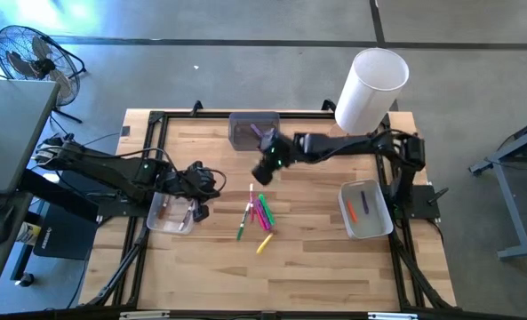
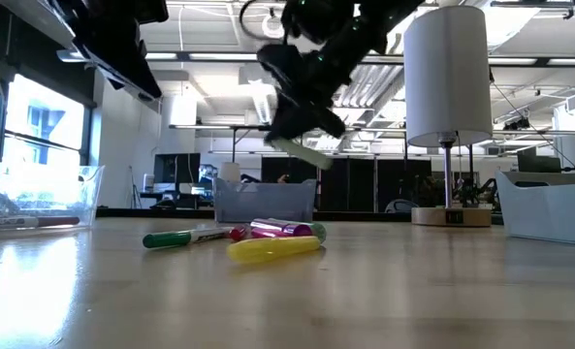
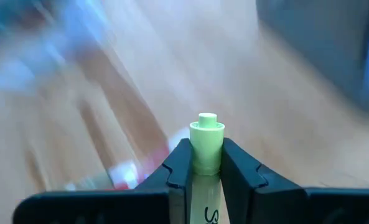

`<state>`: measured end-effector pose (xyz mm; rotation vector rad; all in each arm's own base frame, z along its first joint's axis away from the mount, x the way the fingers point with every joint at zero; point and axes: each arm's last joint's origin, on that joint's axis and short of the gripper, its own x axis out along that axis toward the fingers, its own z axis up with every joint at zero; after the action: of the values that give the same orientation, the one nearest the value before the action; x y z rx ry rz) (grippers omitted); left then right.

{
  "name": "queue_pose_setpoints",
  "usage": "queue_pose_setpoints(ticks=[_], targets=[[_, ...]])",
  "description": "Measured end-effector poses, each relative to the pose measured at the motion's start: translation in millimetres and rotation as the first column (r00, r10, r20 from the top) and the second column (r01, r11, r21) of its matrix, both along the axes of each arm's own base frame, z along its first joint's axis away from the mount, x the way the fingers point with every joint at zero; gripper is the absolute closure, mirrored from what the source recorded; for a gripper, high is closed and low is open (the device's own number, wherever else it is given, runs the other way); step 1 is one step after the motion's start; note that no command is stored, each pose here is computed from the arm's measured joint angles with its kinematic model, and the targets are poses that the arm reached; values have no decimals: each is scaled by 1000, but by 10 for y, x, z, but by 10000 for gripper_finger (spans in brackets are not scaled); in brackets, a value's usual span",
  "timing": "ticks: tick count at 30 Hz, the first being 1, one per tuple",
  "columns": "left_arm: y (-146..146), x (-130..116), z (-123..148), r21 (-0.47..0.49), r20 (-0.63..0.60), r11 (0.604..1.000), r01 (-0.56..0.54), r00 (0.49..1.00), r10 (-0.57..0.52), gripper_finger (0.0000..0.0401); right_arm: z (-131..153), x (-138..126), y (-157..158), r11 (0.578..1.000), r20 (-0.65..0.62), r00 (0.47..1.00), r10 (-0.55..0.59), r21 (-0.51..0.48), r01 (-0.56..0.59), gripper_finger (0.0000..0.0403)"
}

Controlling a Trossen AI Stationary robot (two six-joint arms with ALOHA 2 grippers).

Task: Pick & Place Markers
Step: Put the light green highlighter into the black bin, then put the white and pink marker into the transparent bin

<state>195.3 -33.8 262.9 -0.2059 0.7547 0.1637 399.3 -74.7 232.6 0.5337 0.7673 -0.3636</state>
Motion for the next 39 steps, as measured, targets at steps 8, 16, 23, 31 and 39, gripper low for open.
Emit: queue_pose_setpoints(ticks=[8, 16, 23, 31, 39], targets=[[150, 2, 3, -35, 10, 982, -186, 982, 186, 400, 192, -16, -780, 990, 260, 966, 5, -134, 31, 357], [353, 16, 7, -86, 15, 946, -313, 949, 315, 400, 278, 0, -1309, 966, 257, 964, 62, -260, 8, 357], [433, 14, 7, -105, 16, 923, -370, 927, 374, 400, 97, 149, -1553, 935, 123, 990, 76, -355, -28, 357], [424, 12, 3, -112, 9, 926, -361, 931, 364, 400, -78, 131, -1585, 922, -15, 1000, -13, -388, 7, 249], [422, 12, 2, -107, 7, 931, -349, 936, 351, 391, 70, -32, -1445, 965, -88, 994, -57, -261, 32, 223]])
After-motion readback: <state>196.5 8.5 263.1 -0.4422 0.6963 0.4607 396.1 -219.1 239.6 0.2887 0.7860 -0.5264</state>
